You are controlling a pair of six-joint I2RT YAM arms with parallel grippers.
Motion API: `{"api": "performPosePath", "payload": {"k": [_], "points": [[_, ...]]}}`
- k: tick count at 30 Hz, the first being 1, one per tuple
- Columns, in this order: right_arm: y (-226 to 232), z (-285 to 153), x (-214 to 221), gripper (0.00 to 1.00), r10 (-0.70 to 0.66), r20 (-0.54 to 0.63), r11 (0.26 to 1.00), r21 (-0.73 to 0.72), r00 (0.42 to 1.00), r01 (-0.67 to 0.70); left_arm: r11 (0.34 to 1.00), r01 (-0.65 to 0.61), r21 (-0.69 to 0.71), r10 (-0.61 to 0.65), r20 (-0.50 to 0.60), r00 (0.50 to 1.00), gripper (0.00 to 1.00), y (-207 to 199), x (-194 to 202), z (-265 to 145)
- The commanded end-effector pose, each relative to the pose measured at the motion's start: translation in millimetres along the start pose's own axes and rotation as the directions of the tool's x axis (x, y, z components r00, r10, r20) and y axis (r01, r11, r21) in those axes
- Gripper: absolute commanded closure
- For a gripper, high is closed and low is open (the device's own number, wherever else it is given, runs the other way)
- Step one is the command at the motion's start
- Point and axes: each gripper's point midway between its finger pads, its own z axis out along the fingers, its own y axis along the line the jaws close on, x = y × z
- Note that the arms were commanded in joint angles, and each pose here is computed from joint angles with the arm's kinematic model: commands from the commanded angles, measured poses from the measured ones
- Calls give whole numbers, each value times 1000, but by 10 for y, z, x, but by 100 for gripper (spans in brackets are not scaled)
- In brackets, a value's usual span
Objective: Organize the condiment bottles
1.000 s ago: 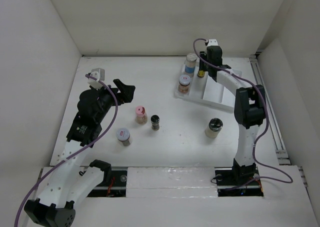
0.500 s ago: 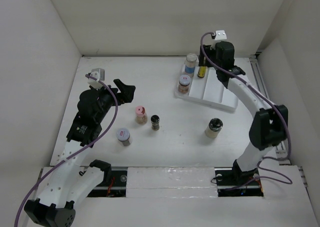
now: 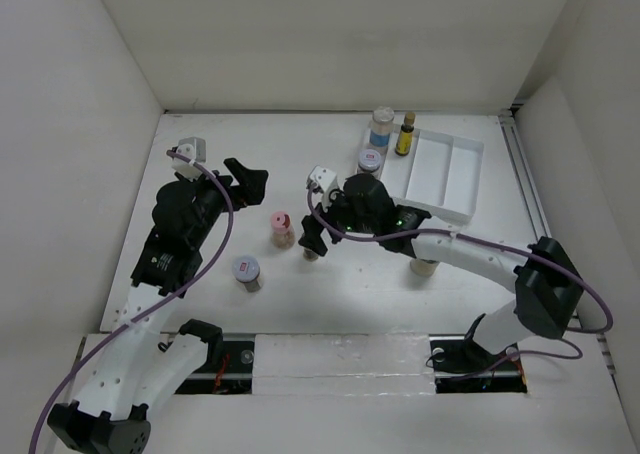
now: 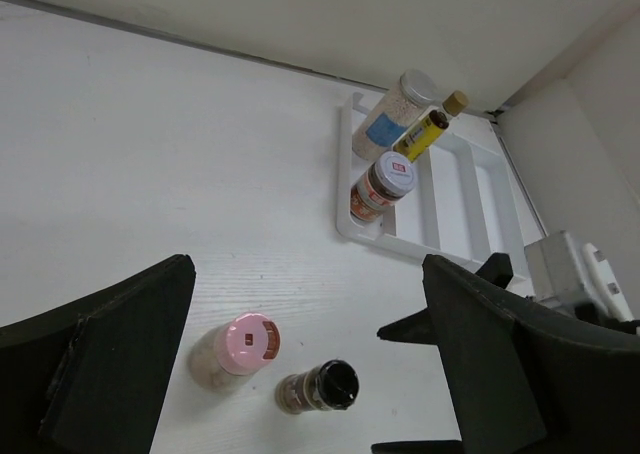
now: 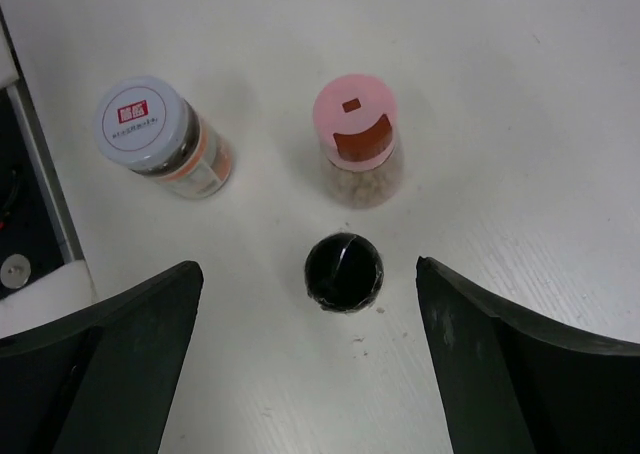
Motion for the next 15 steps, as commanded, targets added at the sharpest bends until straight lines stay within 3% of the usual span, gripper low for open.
{"api": "performPosePath", "payload": {"k": [1, 8, 15], "points": [[129, 45, 61, 6, -29, -30, 999, -40, 999, 28, 1000, -6, 11, 5, 51, 999, 6, -36, -119, -34], [11, 315, 414, 7, -17, -132, 1000, 22, 991, 20, 1000, -6, 11, 5, 51, 999, 6, -36, -119, -34], [-129, 493, 325, 24, -28, -104, 994, 100, 994, 38, 1000, -6, 16, 5, 38, 999, 6, -41, -89, -14]]}}
